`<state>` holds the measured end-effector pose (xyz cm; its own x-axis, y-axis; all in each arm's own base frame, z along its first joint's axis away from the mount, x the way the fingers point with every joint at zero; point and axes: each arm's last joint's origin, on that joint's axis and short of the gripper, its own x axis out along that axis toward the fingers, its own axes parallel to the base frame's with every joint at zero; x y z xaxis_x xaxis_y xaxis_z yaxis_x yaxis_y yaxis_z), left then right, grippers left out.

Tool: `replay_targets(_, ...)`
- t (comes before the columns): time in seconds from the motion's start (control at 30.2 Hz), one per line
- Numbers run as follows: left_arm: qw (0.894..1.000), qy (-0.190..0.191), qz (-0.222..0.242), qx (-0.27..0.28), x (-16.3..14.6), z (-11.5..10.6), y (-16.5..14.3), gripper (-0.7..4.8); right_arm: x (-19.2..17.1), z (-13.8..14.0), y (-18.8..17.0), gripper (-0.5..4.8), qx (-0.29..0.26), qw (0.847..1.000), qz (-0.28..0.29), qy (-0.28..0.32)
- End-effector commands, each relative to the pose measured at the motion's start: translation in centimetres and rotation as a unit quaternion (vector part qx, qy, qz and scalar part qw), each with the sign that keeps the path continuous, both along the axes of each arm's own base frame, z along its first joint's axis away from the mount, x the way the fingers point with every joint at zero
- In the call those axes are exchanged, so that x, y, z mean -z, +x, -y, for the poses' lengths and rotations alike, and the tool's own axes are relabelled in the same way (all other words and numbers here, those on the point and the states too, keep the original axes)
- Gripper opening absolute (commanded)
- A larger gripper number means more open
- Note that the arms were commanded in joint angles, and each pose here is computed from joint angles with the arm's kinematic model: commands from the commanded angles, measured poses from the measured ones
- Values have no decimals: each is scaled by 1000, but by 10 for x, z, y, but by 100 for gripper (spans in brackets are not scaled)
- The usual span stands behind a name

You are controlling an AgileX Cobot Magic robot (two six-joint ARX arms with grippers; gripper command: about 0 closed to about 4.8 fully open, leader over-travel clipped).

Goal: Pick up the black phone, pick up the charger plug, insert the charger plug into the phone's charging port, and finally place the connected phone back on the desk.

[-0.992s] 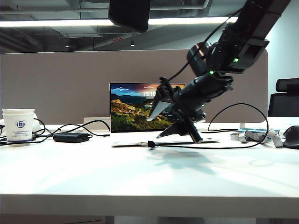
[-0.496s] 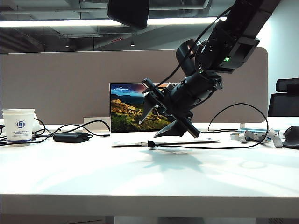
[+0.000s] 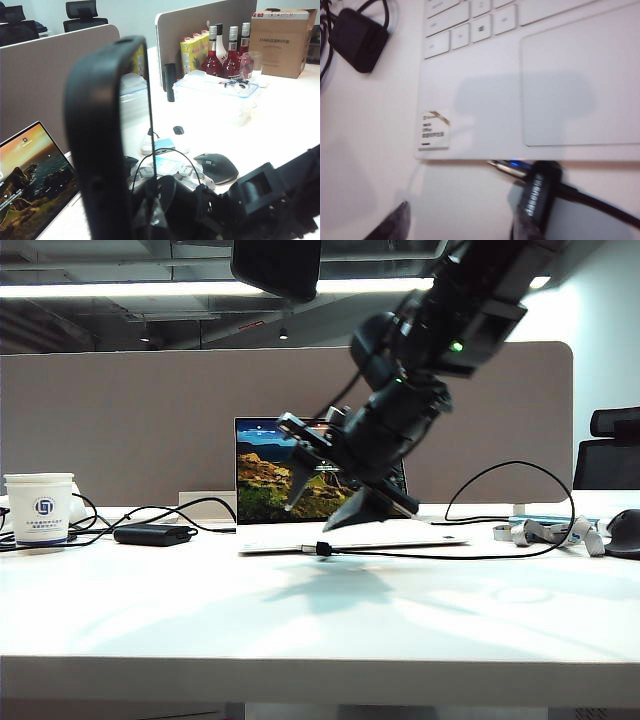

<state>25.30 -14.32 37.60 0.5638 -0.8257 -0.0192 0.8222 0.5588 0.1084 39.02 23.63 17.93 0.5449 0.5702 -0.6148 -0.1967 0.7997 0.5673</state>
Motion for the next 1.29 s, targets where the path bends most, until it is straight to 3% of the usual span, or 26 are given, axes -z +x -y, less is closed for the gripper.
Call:
replay_targets(0.03, 1000, -11, 26, 2, -8, -1, -3, -6, -5, -2, -1, 262, 8, 1000, 15, -14)
replay_targets(0.2, 1000, -11, 26, 2, -9, -1, -3, -6, -1, 2, -1, 262, 34, 998, 3, -48)
replay_targets(0.73, 1000, -12, 28, 2, -10, -2, -4, -6, 13, 1, 1, 260, 29, 998, -1, -58)
replay_targets(0.86, 1000, -13, 28, 2, -10, -2, -4, -6, 18, 0, 2, 197, 25, 998, -1, -63)
replay_targets(1.29, 1000, -12, 28, 2, -10, -2, -4, -6, 29, 0, 3, 198, 15, 996, -4, -87)
